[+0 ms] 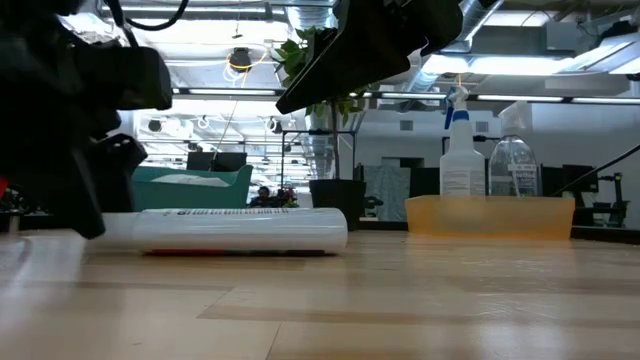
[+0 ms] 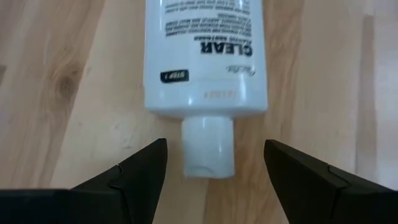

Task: Pick & Place Kitchen Items
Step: Put the clear restorer into the orange bin

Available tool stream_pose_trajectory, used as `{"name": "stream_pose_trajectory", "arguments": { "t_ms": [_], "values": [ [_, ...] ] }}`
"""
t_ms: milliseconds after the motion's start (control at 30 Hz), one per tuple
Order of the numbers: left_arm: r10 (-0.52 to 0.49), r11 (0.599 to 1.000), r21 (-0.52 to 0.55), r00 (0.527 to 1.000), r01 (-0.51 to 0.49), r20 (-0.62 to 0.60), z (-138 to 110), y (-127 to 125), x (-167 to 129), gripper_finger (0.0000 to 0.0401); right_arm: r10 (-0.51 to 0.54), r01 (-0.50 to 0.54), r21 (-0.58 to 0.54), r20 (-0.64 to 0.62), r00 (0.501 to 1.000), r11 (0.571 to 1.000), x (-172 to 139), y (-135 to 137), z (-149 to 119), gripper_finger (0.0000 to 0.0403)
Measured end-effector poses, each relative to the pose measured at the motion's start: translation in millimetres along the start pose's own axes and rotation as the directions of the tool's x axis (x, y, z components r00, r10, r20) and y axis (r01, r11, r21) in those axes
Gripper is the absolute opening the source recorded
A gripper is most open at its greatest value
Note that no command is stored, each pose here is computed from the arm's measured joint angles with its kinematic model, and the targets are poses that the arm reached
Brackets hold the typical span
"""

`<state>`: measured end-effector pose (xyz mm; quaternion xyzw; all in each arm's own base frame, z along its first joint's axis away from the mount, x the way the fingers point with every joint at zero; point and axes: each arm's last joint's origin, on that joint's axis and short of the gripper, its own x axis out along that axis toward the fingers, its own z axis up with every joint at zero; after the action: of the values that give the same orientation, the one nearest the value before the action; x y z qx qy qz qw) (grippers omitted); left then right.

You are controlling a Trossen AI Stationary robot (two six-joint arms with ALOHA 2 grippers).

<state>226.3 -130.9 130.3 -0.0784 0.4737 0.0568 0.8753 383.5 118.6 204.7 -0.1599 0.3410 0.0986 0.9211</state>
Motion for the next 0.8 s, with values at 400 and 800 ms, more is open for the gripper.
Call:
{"name": "stream_pose_trajectory", "arguments": {
  "t_ms": [400, 800],
  "values": [
    [0.032, 0.999, 0.011, 0.999, -0.033, 0.017, -0.6, 0.2, 3.8, 0.0248, 0.002, -0.002, 0.0, -0.002, 1.0, 1.0, 0.0, 0.1, -0.2, 0.0265],
    [0.0, 0.999, 0.036, 1.0, 0.001, -0.01, -1.7, -0.5, 3.8, 0.0112, 0.002, -0.002, -0.001, -0.002, 1.0, 1.0, 0.1, 0.3, -0.3, 0.0265]
  ]
}}
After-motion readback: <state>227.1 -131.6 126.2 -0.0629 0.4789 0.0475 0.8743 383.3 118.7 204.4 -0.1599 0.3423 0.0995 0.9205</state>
